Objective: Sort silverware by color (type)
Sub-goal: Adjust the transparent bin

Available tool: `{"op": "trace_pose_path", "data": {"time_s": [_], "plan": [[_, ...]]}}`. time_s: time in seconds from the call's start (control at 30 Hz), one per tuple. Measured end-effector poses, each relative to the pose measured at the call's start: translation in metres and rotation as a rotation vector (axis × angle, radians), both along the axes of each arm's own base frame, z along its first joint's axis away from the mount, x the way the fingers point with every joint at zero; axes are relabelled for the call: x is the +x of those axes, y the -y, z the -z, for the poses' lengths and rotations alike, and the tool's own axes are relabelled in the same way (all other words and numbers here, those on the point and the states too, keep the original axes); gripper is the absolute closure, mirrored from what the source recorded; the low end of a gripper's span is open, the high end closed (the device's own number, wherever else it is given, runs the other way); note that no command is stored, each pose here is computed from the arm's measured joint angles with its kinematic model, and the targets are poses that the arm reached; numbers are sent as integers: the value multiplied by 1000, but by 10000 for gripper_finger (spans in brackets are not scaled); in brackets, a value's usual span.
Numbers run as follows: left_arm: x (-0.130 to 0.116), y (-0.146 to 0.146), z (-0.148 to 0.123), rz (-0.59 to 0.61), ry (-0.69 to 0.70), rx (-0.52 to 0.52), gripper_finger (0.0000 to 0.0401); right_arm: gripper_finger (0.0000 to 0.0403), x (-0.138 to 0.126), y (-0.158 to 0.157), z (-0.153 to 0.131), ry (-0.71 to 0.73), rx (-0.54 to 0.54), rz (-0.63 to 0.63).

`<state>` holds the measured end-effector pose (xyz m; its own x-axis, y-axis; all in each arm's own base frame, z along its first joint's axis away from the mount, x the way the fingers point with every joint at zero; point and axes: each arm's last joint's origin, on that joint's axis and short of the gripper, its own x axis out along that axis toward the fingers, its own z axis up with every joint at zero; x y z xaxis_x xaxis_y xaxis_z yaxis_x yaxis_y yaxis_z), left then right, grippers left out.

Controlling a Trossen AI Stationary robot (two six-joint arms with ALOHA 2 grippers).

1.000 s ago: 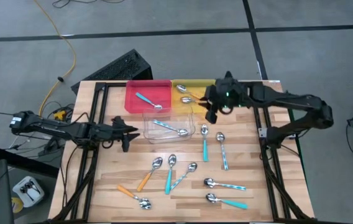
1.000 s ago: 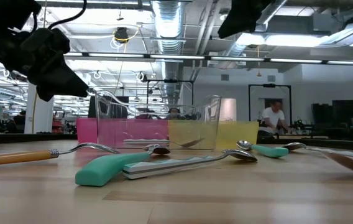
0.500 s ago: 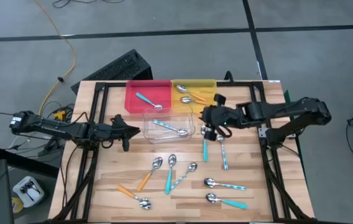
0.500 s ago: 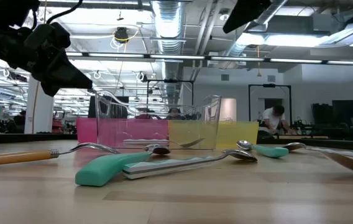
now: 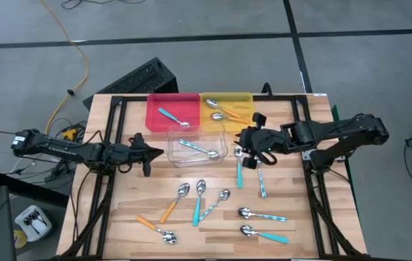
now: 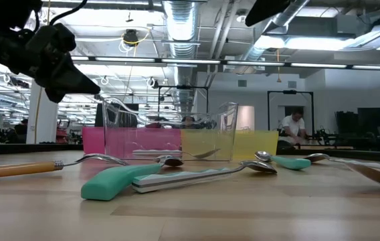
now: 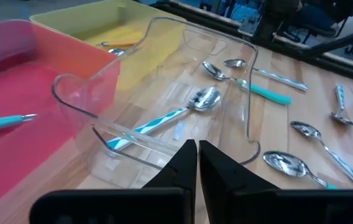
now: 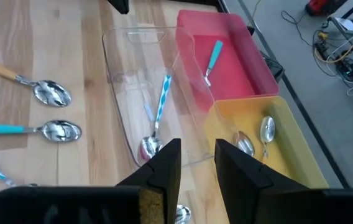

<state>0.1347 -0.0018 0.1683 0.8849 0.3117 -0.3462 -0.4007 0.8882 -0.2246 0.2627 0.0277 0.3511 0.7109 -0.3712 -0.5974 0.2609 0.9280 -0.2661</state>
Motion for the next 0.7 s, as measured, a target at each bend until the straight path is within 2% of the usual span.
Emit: {"op": "trace_pose_path", "data": {"time_s": [0.3,0.7], "plan": [[-6,-1,27,-46,30,-43,401,282,0,0,0,3,1,0],[-7,-3,29,-95,106,-64,401,282,1,0,0,8,4,0]]}}
